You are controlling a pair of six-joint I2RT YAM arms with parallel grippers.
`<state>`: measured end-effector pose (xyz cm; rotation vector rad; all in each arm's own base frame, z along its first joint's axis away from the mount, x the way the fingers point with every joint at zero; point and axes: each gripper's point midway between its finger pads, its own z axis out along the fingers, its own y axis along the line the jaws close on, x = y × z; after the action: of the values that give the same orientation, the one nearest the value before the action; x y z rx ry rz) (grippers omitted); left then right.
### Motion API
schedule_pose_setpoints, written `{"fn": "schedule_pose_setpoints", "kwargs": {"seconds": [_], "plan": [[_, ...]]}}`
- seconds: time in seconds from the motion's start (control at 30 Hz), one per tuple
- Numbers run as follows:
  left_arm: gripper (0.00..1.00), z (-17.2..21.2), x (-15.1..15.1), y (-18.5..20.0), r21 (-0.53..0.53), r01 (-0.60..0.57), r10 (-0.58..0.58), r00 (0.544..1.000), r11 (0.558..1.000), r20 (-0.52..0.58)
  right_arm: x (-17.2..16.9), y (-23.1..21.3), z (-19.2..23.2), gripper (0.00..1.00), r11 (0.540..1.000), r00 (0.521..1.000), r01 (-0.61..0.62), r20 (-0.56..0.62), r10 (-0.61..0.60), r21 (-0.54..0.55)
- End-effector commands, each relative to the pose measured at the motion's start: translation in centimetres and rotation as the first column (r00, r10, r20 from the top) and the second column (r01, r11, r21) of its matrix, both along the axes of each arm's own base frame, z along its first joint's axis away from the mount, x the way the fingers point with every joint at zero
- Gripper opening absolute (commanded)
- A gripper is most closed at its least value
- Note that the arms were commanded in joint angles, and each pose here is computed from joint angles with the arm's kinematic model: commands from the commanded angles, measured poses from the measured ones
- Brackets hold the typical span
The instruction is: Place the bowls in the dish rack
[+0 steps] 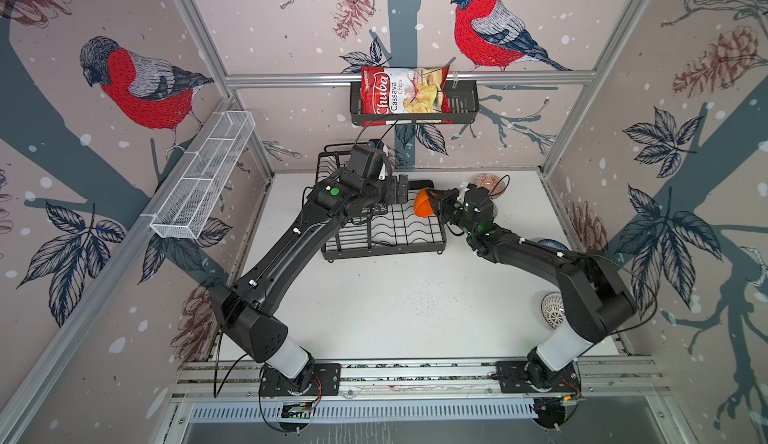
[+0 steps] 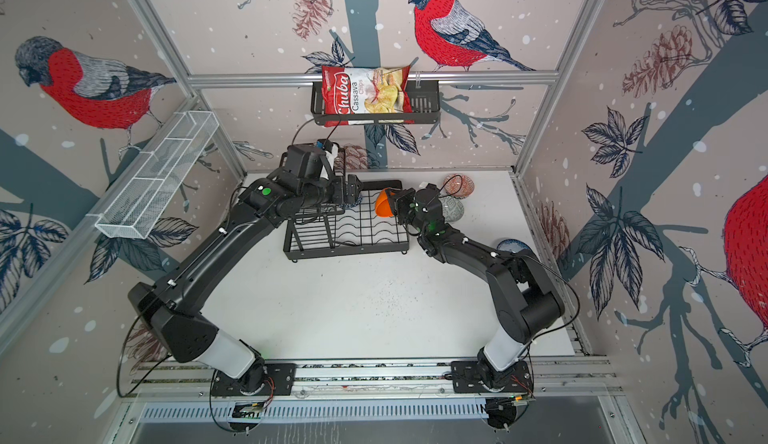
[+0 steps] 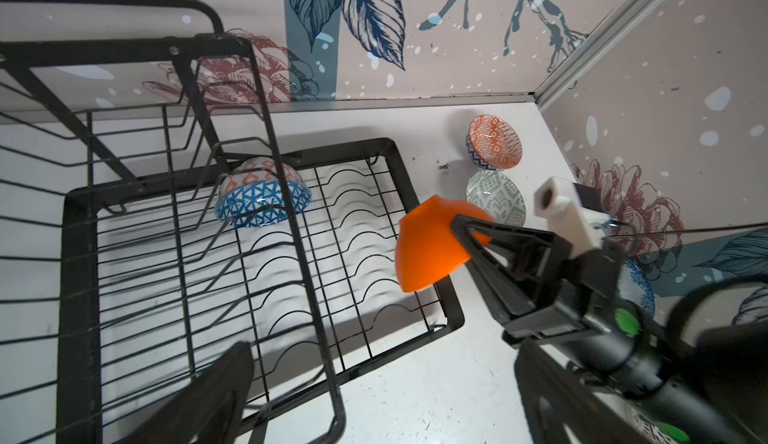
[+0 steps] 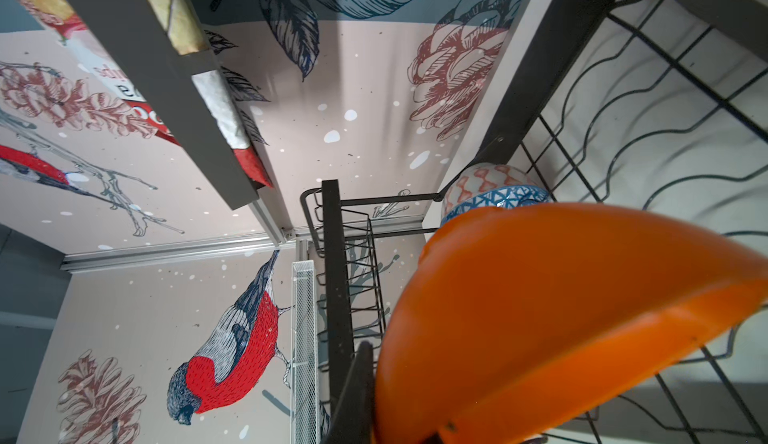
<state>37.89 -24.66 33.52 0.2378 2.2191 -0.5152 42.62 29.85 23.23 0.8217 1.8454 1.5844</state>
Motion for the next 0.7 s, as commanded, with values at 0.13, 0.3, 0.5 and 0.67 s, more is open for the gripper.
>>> {"fn": "schedule_pose_setpoints", "kwargs": {"seconds": [0.13,0.3,0.5,0.67], "plan": [[0.98,1.9,0.2,0.0,-0.022,0.066,-0.064,0.995,0.998,0.072,1.7,3.2,2.6,0.0,0.999,0.993,-0.023,0.115,0.018,0.046],[0.98,0.8,-0.1,0.5,-0.016,0.056,-0.055,0.996,0.998,0.065,1.6,4.8,0.5,0.0,0.998,0.997,-0.026,0.077,0.022,0.055],[0.98,0.1,0.2,1.7,-0.003,0.033,-0.033,0.997,0.999,0.074,2.2,6.2,-1.3,0.0,0.998,0.997,-0.049,0.064,0.046,0.048],[0.98,-0.3,0.6,2.5,0.007,0.009,-0.01,0.998,1.0,0.06,2.9,7.7,-1.8,0.0,0.995,0.997,-0.065,0.057,0.061,0.081]]}}
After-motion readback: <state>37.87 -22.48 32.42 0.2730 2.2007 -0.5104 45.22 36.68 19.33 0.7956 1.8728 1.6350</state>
